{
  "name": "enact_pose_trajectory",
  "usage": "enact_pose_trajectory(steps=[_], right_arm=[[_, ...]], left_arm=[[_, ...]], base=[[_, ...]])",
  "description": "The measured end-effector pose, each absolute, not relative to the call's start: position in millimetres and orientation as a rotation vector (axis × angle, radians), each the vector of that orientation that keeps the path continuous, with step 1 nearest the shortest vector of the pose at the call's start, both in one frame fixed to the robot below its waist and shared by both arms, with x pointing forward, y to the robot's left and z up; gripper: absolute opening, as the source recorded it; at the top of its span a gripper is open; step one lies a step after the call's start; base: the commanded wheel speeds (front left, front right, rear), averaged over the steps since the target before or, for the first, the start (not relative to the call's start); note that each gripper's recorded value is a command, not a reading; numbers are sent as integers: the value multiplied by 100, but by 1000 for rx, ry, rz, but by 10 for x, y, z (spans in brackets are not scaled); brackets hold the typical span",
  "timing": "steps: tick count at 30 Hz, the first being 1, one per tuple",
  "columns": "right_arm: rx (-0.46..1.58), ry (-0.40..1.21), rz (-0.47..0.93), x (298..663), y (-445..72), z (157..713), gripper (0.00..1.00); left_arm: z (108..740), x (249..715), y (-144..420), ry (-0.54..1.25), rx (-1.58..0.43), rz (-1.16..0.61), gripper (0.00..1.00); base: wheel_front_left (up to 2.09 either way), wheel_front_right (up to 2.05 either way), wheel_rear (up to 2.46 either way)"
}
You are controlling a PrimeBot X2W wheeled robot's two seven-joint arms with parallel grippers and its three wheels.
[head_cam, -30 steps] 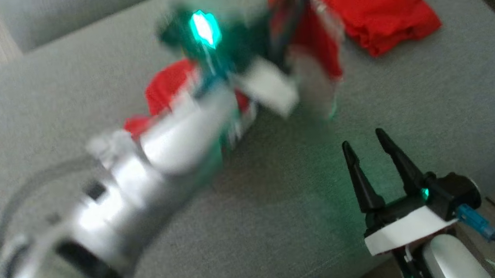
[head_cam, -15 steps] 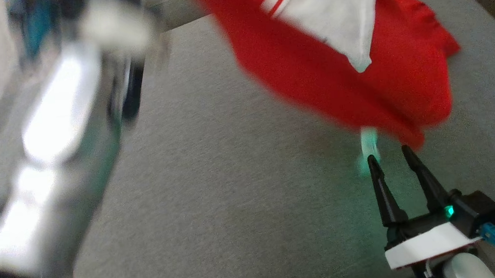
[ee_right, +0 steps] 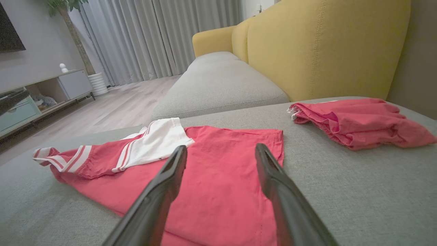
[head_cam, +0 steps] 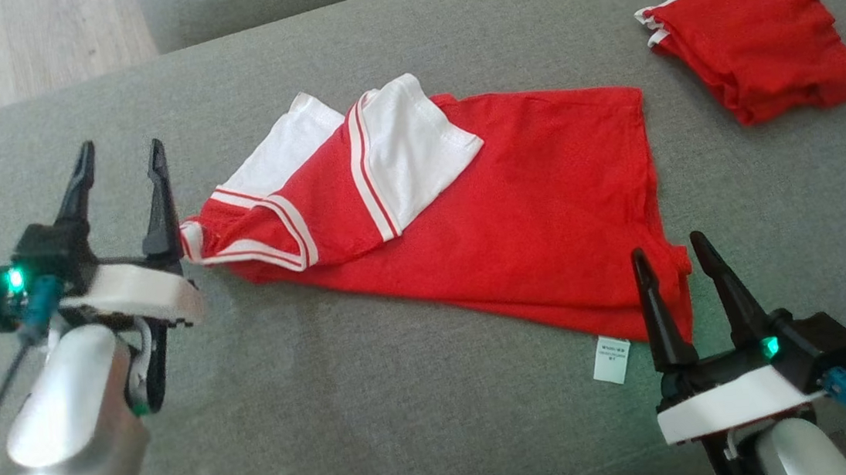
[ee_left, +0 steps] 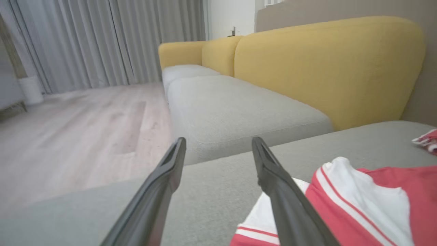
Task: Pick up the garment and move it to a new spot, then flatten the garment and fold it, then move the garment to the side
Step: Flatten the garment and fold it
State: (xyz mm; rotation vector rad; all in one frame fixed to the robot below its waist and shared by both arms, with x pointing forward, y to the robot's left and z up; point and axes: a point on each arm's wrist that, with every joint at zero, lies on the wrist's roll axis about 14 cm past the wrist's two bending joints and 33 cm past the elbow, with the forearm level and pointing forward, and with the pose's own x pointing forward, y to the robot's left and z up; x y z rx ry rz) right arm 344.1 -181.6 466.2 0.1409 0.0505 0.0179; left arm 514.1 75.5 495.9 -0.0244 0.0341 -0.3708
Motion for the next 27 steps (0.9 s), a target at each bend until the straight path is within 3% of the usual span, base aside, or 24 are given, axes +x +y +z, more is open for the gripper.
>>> enact_pose_trajectory(steps=[5,14,20,27], right_arm=[[141,58,13,3435,-1831,4637,100],[135,100,9,3567,-1846,4504,100],[130,129,-23,3656,-1952,4408,100],[117,183,-81,3577,-2114,4259,100]], left_arm=[[5098,5026,553,-80,170,-404,100],[4784,4622,-1079,46,215,-809,100],[4194,4752,-1202,211,323,-859,100],[3994,4831,-1488,245,326,-934,100]], base=[[0,0,0],[0,0,0],[0,0,0],[0,0,0]])
